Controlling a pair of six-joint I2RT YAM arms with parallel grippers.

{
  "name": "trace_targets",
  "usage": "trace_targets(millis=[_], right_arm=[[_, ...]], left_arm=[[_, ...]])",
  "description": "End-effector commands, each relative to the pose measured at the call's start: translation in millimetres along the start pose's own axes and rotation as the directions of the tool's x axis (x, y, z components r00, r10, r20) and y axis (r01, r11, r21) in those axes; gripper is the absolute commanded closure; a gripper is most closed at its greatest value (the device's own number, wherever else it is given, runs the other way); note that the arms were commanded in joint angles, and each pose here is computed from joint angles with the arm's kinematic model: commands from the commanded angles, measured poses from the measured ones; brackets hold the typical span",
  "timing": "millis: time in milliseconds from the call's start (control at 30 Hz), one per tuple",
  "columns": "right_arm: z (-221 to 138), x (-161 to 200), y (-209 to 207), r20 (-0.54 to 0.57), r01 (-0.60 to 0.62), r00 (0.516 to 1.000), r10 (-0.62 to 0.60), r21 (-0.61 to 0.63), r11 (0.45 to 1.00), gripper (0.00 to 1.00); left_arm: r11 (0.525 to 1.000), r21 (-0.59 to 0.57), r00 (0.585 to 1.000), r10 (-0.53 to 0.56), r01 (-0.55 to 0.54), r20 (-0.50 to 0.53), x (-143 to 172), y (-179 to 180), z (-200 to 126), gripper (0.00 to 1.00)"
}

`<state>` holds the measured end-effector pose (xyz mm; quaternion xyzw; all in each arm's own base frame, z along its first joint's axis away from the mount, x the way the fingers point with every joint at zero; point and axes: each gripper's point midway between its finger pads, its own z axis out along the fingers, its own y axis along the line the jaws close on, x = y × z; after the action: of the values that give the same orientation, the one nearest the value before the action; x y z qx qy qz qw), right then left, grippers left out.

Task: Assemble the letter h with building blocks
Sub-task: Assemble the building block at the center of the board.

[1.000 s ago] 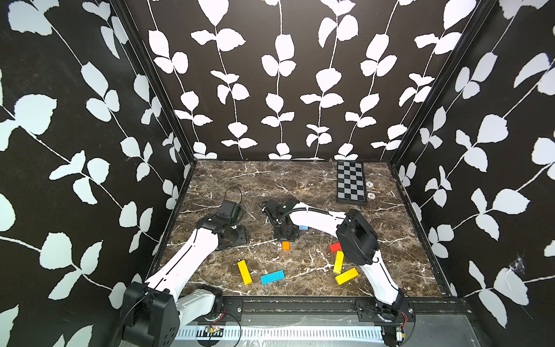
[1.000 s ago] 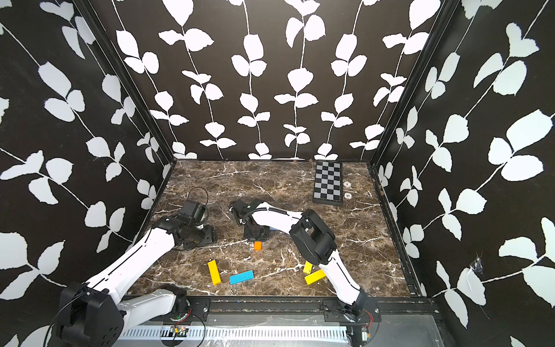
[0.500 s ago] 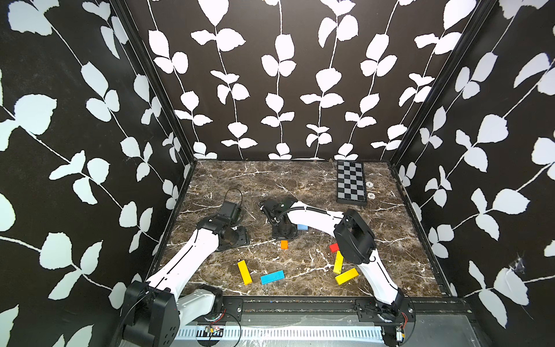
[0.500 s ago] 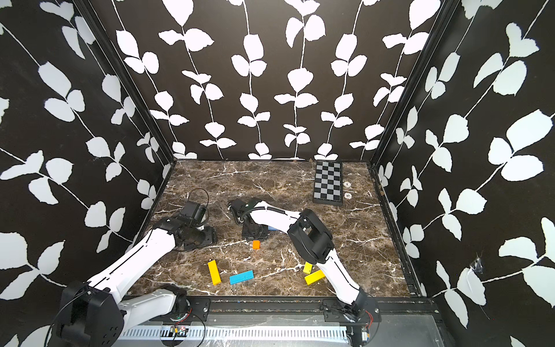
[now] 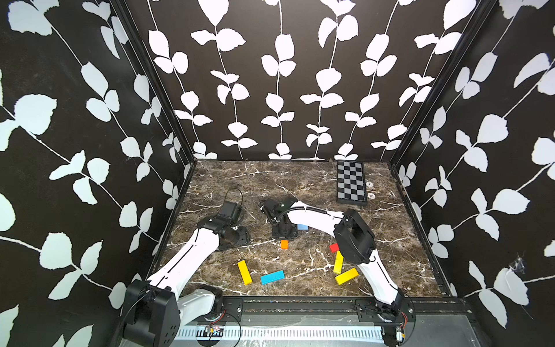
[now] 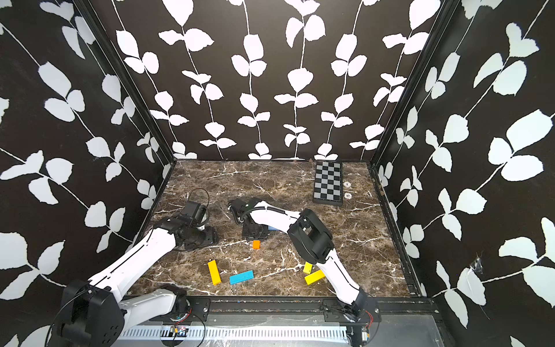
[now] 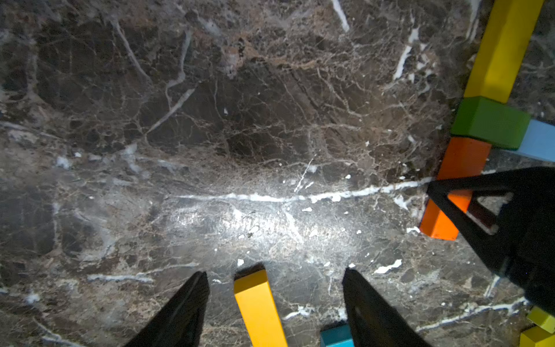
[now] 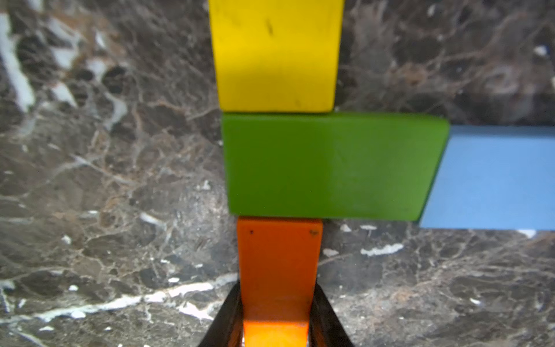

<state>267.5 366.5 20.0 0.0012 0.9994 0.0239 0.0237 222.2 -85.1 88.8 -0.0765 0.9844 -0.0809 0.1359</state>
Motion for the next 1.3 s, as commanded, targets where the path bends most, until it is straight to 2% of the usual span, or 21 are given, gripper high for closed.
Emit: trace_targets(millis=[0,167,333,667,800,967,1167,1267], right_arm=[[13.5,-3.4,-14.3,-0.007,-0.036,0.999,0.036,0.068,0.997,0.69],[14.5,-5.5,-11.6,-0.005,-0.034,0.999,0.034,0.059,0.998,0.69],[12.2,-3.5,-4.2,-0.015,-0.006,1.0,0.007,0.033,0.999,0.59],[16.1,0.0,-1.7,-0.028,-0.015,0.999,0.015,0.027,1.0,0.69],[16.4,-0.4,-7.4,-0.022,-0.029,0.999,0.031,0.05,0.998,0.69],[9.7,-1.6,-3.2,-0.011,-0.008,1.0,0.009,0.028,1.0,0.48],[-38.0,-9.1,3.5,0.084,0.038,0.996,-0.038,0.001,0.999,0.27],[-63.1,-8.7,7.0,0.118,0.07,0.991,-0.067,-0.024,0.997,0.22]], left_arm=[[1.0,-0.003,1.0,0.006,-0.006,-0.011,3.8,2.6,2.1,0.27],[1.0,0.0,1.0,0.007,-0.007,-0.012,4.0,2.5,1.6,0.27],[1.0,-0.004,1.0,0.003,-0.003,-0.01,3.9,3.3,1.3,0.27],[1.0,0.001,1.0,0.004,-0.004,-0.005,3.0,2.1,-1.1,0.27],[1.0,0.004,1.0,0.006,-0.006,-0.005,3.0,1.6,-1.1,0.27],[1.0,0.004,1.0,0.003,-0.003,-0.011,3.9,1.6,-1.1,0.27],[0.999,-0.008,0.999,-0.051,0.05,-0.011,13.4,6.4,-6.8,0.26],[0.995,-0.049,0.997,-0.083,0.083,0.004,25.5,12.5,-16.2,0.24]])
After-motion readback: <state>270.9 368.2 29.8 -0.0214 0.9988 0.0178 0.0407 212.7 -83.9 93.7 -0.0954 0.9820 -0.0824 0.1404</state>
